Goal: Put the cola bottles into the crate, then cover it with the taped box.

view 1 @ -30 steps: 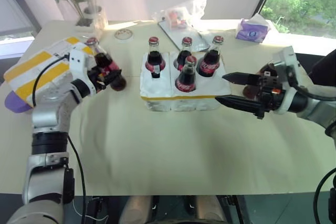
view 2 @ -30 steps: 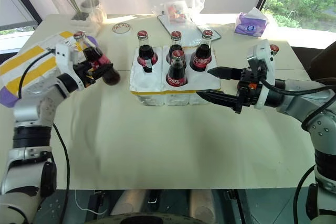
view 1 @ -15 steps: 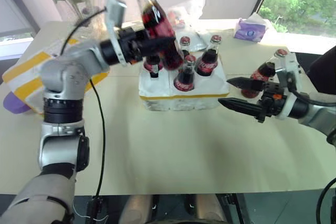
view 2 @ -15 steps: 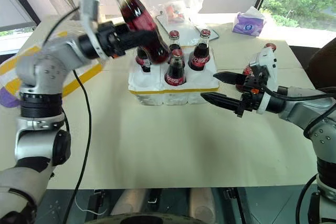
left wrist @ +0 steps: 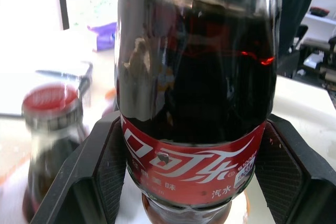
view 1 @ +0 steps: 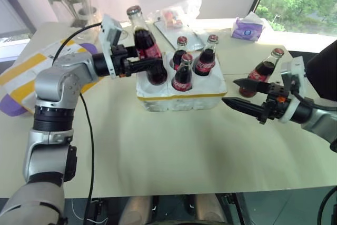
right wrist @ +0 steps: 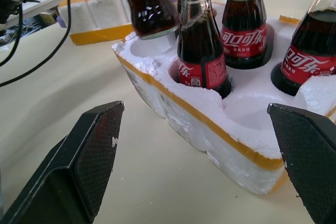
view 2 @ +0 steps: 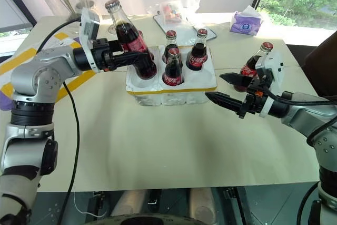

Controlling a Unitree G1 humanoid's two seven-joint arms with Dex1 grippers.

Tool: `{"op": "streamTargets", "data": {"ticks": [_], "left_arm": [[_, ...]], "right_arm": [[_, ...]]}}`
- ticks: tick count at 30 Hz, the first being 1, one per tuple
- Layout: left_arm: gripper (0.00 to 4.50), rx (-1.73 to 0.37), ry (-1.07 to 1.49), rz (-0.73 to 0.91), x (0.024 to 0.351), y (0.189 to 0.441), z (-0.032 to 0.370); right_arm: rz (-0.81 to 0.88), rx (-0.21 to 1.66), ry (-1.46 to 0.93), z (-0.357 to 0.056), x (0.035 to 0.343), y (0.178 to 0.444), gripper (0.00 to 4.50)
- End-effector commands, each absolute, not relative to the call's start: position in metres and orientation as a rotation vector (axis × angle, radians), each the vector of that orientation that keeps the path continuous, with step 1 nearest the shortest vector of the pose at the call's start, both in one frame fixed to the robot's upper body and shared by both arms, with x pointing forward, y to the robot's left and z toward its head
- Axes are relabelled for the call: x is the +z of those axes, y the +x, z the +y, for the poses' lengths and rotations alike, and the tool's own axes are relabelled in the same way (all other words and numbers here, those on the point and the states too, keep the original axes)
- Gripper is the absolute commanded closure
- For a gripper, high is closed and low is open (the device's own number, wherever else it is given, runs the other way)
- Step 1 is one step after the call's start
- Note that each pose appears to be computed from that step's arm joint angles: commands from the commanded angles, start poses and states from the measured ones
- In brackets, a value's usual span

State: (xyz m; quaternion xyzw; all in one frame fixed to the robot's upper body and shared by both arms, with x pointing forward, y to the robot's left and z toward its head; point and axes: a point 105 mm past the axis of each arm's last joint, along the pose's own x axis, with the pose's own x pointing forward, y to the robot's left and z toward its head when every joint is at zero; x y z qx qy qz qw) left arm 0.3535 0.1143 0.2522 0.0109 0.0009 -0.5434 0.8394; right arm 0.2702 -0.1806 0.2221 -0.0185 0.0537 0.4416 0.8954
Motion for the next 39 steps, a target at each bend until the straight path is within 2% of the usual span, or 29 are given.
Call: {"op": "streamTargets", "data": {"ticks": [1,7,14,22,24,26,32,39], "left_arm": [[1.70,-1.166,0.111,-0.096,0.270,0.345,0.112],[1.70,-1.097,0.252,-0.077,0.239,0.362,0.113],[1.70,-1.109,0.294,-0.061,0.222,0.366,0.107],[1.70,-1.099,0.291,-0.015,0.188,0.366,0.095],[0.63,-1.079,0.281,-0.011,0.187,0.368,0.096],[0.08,-1.069,0.273,-0.013,0.187,0.369,0.098],[0.08,-1.067,0.191,-0.042,0.203,0.364,0.106],[0.08,-1.128,-0.042,-0.152,0.287,0.318,0.145]], "right_arm": [[0.054,0.920,-0.063,-0.179,0.234,0.266,0.00],[0.049,0.916,-0.078,-0.179,0.239,0.266,0.00],[0.047,0.888,-0.088,-0.182,0.238,0.269,0.00],[0.039,0.895,-0.082,-0.179,0.239,0.268,0.00],[0.040,0.896,-0.084,-0.178,0.239,0.268,0.00],[0.041,0.896,-0.085,-0.178,0.239,0.268,0.00],[0.048,0.838,-0.104,-0.187,0.236,0.273,0.00],[0.081,0.466,-0.085,-0.254,0.223,0.293,0.00]]}}
